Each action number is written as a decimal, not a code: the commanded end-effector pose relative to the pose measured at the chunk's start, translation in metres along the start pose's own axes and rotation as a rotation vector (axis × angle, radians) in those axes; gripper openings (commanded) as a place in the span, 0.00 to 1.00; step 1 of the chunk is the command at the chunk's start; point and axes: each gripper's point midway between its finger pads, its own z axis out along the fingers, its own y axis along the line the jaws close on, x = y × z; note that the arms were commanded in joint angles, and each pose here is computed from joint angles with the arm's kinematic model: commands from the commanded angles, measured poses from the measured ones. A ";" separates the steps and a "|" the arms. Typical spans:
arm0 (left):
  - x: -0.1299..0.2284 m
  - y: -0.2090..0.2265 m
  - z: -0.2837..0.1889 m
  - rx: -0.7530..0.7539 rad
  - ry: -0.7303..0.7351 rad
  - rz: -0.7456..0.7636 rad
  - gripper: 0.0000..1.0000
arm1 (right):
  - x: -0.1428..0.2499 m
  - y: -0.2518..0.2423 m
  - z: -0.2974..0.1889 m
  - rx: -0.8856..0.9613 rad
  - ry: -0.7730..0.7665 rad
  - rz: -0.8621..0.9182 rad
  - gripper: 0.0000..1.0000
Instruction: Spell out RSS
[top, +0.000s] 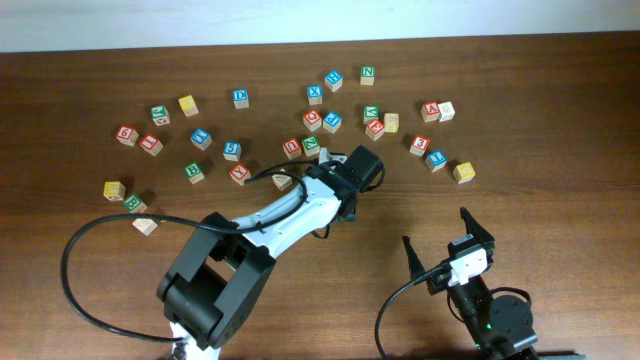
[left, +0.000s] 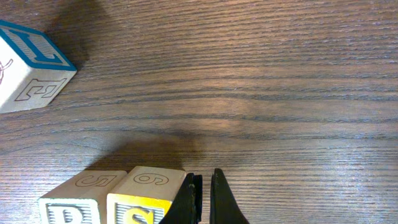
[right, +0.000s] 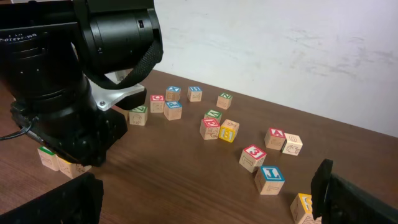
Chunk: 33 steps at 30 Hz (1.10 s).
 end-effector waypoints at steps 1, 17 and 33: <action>0.000 0.006 0.005 -0.032 -0.013 -0.036 0.00 | 0.003 -0.002 0.000 0.011 0.004 0.015 0.98; -0.003 0.012 0.004 -0.065 -0.031 -0.081 0.00 | 0.003 -0.002 0.000 0.011 0.003 0.015 0.98; -0.035 0.010 -0.051 0.017 -0.144 -0.095 0.00 | 0.003 -0.002 0.000 0.011 0.003 0.015 0.98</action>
